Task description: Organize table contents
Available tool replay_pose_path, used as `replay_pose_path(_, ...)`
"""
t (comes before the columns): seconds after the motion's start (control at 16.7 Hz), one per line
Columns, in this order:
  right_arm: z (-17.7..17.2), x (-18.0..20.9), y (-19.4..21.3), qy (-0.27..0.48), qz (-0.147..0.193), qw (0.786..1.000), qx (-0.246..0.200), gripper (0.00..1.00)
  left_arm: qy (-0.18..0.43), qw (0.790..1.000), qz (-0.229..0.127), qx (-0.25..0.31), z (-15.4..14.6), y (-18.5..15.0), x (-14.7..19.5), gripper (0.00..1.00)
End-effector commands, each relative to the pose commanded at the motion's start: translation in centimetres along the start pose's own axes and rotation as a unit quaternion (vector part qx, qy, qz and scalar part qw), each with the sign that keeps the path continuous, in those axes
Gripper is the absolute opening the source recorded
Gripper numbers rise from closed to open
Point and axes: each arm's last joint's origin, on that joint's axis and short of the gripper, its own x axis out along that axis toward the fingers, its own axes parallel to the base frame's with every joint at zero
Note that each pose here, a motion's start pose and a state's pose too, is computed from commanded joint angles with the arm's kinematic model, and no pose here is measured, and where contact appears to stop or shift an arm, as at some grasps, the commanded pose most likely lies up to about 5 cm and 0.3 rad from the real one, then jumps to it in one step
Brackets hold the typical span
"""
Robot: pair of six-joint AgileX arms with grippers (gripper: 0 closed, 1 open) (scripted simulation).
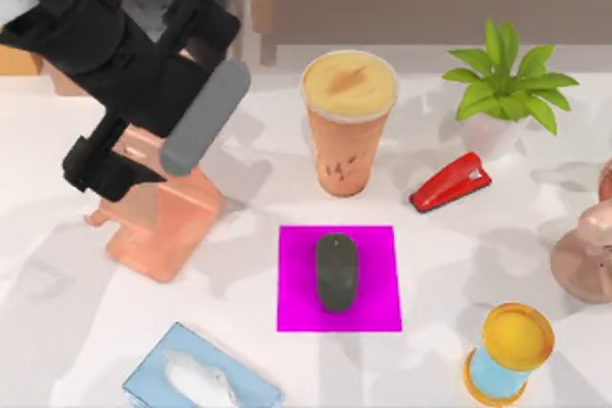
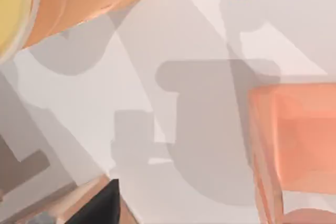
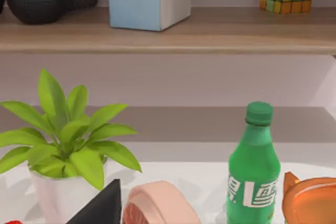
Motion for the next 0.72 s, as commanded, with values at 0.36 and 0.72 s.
replay_pose_path(0.36, 0.0, 0.0, 0.0, 0.000, 0.000, 1.000, 0.000, 1.00, 0.081, 0.880, -0.042, -0.466, -10.0, -10.3, -0.6, 1.00)
replay_pose_path(0.72, 0.0, 0.0, 0.0, 0.000, 0.000, 1.000, 0.000, 1.00, 0.165, 0.642, -0.081, -0.744, -15.1, -20.0, 0.2, 1.00)
